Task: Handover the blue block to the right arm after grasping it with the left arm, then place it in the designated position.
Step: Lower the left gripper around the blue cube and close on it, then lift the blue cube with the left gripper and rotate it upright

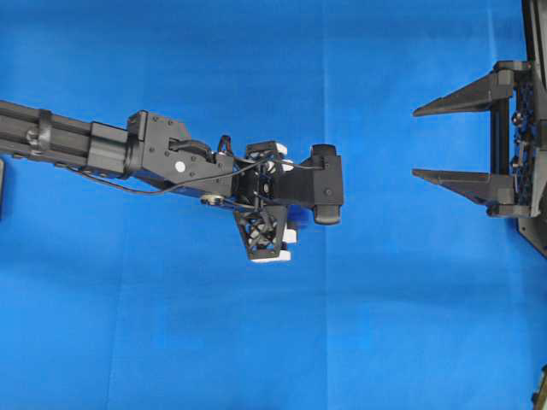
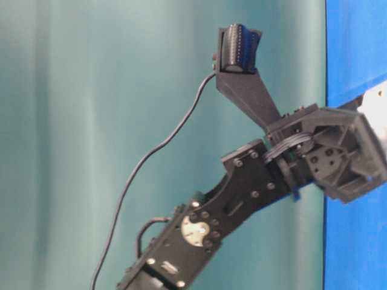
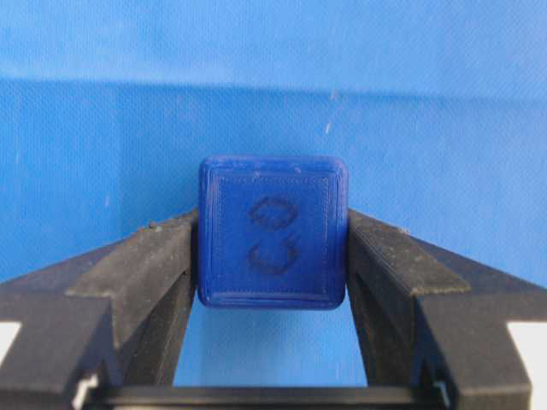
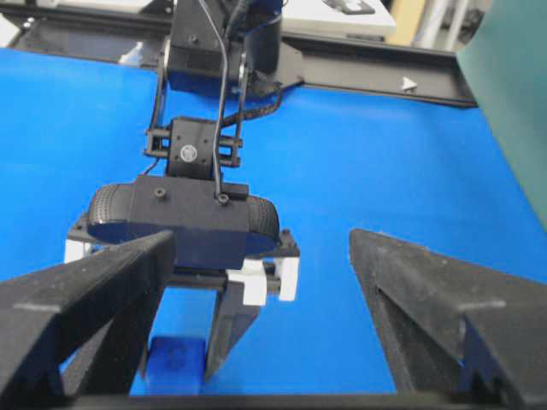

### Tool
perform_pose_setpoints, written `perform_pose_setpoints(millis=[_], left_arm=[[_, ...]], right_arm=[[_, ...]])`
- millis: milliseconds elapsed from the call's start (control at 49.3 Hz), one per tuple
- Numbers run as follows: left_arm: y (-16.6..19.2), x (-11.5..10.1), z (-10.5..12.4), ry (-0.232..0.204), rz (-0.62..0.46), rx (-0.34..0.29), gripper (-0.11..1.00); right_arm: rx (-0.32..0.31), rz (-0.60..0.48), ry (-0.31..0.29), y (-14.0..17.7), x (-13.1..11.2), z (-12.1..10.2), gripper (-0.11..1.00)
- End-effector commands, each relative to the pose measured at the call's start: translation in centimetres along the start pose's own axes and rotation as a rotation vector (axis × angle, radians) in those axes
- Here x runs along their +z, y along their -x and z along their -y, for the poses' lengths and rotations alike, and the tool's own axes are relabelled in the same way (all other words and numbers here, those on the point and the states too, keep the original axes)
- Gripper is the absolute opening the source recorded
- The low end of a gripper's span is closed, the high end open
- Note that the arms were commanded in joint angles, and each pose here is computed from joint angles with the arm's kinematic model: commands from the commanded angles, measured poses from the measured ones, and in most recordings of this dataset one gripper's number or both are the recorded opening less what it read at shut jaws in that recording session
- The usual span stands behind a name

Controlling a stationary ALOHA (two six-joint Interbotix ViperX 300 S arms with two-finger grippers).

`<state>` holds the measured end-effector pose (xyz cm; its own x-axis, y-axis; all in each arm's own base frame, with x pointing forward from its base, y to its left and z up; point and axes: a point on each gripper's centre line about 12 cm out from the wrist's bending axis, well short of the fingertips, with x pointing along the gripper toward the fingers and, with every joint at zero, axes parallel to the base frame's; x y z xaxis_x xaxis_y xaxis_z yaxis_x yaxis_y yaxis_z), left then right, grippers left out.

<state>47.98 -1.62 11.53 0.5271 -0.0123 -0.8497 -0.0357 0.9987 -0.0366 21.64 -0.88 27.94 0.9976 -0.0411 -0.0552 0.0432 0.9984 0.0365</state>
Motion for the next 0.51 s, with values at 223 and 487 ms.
perform_pose_setpoints(millis=[223, 487], left_arm=[[9.8, 4.8, 0.4, -0.004, 0.15, -0.012, 0.46], [14.7, 6.5, 0.5, -0.009, 0.202, -0.014, 0.46]], right_arm=[[-0.001, 0.029, -0.005, -0.3, 1.2, 0.0, 0.95], [0.0, 0.029, -0.005, -0.3, 1.2, 0.0, 0.95]])
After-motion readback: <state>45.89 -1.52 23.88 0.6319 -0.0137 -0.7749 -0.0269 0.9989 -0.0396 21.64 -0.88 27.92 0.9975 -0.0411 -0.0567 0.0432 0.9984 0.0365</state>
